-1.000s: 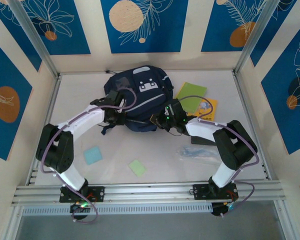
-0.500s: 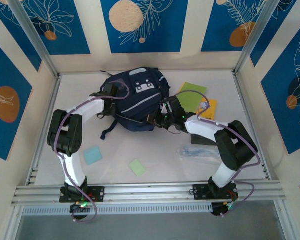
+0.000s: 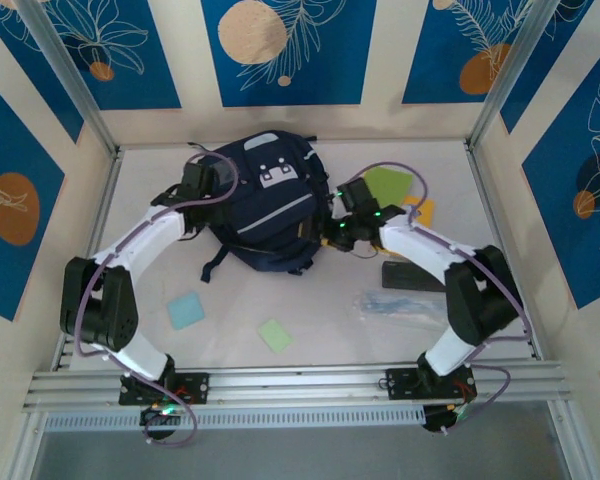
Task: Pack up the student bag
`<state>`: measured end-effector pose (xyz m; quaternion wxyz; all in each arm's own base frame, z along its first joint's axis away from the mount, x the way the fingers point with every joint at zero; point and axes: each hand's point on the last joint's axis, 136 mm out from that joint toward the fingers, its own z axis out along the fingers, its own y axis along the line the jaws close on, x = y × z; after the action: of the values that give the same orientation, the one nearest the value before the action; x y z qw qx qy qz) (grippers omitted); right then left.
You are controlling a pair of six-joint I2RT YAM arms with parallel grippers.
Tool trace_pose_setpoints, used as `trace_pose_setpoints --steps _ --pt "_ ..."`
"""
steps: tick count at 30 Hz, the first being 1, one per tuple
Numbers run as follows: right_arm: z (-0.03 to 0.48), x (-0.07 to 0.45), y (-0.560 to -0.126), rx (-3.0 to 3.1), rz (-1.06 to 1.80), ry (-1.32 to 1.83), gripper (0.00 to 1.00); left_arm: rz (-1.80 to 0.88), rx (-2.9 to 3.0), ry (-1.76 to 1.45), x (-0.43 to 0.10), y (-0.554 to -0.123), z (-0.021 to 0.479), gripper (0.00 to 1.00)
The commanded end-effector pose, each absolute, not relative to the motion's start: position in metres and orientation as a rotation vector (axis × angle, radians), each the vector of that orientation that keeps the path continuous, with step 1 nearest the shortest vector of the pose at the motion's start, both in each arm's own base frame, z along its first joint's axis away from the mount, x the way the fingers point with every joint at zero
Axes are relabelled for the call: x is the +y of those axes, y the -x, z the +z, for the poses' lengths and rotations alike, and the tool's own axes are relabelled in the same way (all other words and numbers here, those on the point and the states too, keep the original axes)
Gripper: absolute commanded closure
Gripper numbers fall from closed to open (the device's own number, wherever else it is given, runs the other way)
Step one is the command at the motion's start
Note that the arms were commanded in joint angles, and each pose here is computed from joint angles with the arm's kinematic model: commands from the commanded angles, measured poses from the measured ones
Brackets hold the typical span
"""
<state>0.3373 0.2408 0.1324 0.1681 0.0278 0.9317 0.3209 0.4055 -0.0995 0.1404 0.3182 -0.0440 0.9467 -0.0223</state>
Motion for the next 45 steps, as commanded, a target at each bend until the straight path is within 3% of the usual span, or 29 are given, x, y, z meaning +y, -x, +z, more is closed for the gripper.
trace_pose_setpoints --steps 1,11,19,30,45 --pt "0.151 0.183 -0.351 2.614 0.698 -0.099 0.26 -0.287 2.46 0.07 -0.15 -0.396 0.153 0.2" --pt "0.152 0.039 -0.45 2.443 0.44 -0.407 0.22 -0.559 2.335 -0.057 -0.277 -0.394 0.175 0.21" --pt "0.134 -0.028 -0.527 2.346 0.511 -0.483 0.22 -0.573 2.369 -0.109 -0.29 -0.381 0.167 0.2" --pt "0.085 -0.036 -0.583 2.402 0.73 -0.515 0.27 -0.517 2.379 -0.114 -0.268 -0.361 0.163 0.2" --pt "0.05 -0.011 -0.583 2.497 0.901 -0.536 0.33 -0.337 2.275 -0.219 -0.238 -0.357 0.205 0.18"
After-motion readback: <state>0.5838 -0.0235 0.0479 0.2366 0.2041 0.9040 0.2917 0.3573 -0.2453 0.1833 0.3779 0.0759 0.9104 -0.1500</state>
